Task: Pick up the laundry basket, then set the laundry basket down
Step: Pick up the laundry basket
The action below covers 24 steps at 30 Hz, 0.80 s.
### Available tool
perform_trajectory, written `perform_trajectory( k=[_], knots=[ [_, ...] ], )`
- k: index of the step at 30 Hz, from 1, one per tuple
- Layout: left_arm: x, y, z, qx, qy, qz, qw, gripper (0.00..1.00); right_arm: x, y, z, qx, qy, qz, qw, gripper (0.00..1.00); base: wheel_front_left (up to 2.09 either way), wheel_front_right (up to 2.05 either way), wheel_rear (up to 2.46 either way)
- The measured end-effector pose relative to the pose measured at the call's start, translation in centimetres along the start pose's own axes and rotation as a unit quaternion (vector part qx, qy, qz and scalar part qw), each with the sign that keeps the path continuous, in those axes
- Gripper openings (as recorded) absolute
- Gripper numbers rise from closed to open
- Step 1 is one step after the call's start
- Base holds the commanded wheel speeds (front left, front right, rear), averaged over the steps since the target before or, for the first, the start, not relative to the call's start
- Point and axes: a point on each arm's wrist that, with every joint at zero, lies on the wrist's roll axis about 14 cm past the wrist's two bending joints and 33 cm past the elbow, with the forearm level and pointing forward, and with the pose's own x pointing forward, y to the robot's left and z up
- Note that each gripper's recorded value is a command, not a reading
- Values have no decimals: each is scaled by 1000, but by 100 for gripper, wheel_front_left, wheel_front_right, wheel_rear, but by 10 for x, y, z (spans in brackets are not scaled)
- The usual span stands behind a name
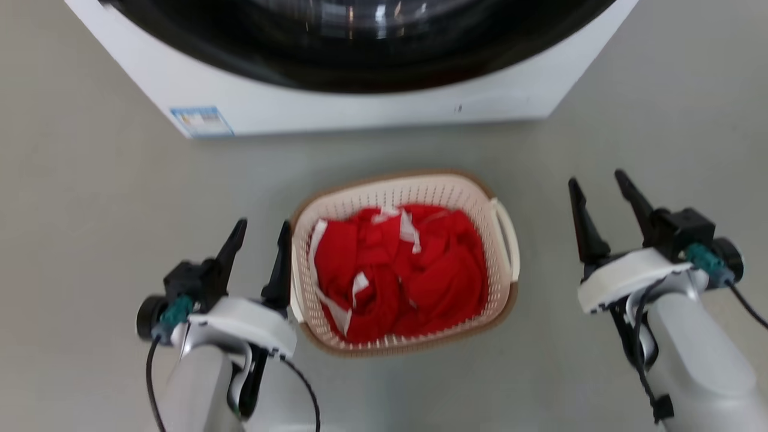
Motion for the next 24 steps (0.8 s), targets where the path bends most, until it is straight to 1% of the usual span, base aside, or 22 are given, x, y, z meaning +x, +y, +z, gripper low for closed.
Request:
perform_trajectory(
  k=[3,4,8,11,14,17,21,24],
  knots=[
    [14,6,-19,-7,24,0,1000,100,14,-3,-16,1,15,-2,1000,100,0,0,0],
    [14,6,-19,-7,24,0,1000,100,14,-3,-16,1,15,-2,1000,100,0,0,0],
    [28,16,-50,-14,63,5,998,100,30,0,-44,7,42,2,999,100,0,0,0],
    [37,25,-69,-35,85,17,996,100,40,3,-65,13,63,6,998,100,0,0,0],
    [45,33,-89,-33,110,25,993,100,48,3,-86,14,86,8,996,100,0,0,0],
    [49,40,-118,-34,152,31,987,100,56,2,-114,18,121,6,993,100,0,0,0],
    [49,46,-140,-43,184,42,981,100,56,5,-139,16,156,10,988,100,0,0,0],
    [48,51,-151,-38,205,47,977,100,56,9,-154,16,181,16,983,100,0,0,0]
  ],
)
